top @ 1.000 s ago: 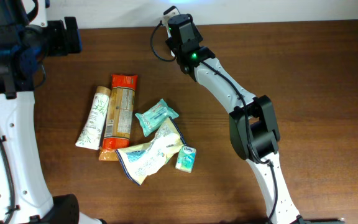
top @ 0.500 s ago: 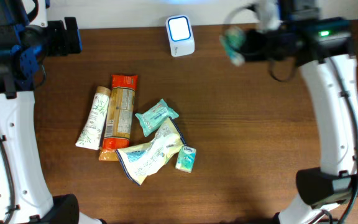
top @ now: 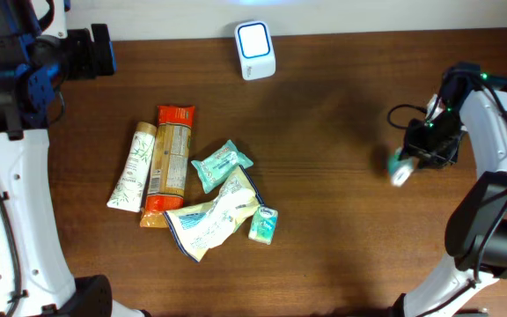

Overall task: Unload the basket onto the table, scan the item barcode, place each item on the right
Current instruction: 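Carry the scanned box right and lower it onto the table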

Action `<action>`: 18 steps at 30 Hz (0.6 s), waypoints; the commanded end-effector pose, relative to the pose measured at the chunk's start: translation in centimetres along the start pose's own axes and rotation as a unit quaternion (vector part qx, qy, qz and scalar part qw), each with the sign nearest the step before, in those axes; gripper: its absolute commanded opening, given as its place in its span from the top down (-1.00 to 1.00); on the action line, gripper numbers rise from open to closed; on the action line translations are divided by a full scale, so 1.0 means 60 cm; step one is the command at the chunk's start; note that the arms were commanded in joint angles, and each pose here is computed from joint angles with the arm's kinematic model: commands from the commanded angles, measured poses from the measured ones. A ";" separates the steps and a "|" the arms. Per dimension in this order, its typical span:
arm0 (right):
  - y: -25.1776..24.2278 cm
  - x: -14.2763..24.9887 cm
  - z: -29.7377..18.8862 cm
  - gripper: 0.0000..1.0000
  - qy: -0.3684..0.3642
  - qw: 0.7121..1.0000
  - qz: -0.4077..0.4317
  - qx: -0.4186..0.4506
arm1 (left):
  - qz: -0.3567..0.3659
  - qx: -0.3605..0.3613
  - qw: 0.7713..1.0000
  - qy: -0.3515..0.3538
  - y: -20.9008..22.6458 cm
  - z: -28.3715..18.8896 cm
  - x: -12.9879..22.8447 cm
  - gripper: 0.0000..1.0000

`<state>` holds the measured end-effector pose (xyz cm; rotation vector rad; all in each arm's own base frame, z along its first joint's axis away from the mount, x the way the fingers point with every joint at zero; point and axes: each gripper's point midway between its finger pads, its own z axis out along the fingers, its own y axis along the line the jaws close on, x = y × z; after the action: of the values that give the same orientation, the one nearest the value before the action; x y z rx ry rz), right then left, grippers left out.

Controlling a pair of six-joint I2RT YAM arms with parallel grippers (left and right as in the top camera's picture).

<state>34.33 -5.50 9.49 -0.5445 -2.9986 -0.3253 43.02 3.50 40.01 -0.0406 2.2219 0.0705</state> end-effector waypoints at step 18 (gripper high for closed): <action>0.440 0.344 0.142 0.22 0.144 0.934 -0.324 -0.047 | 0.006 -0.004 1.000 -0.010 0.003 -0.011 -0.007 -0.98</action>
<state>26.40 25.14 9.93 0.5315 -2.8048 -0.5800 43.01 3.50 39.99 -0.0406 2.2227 0.0705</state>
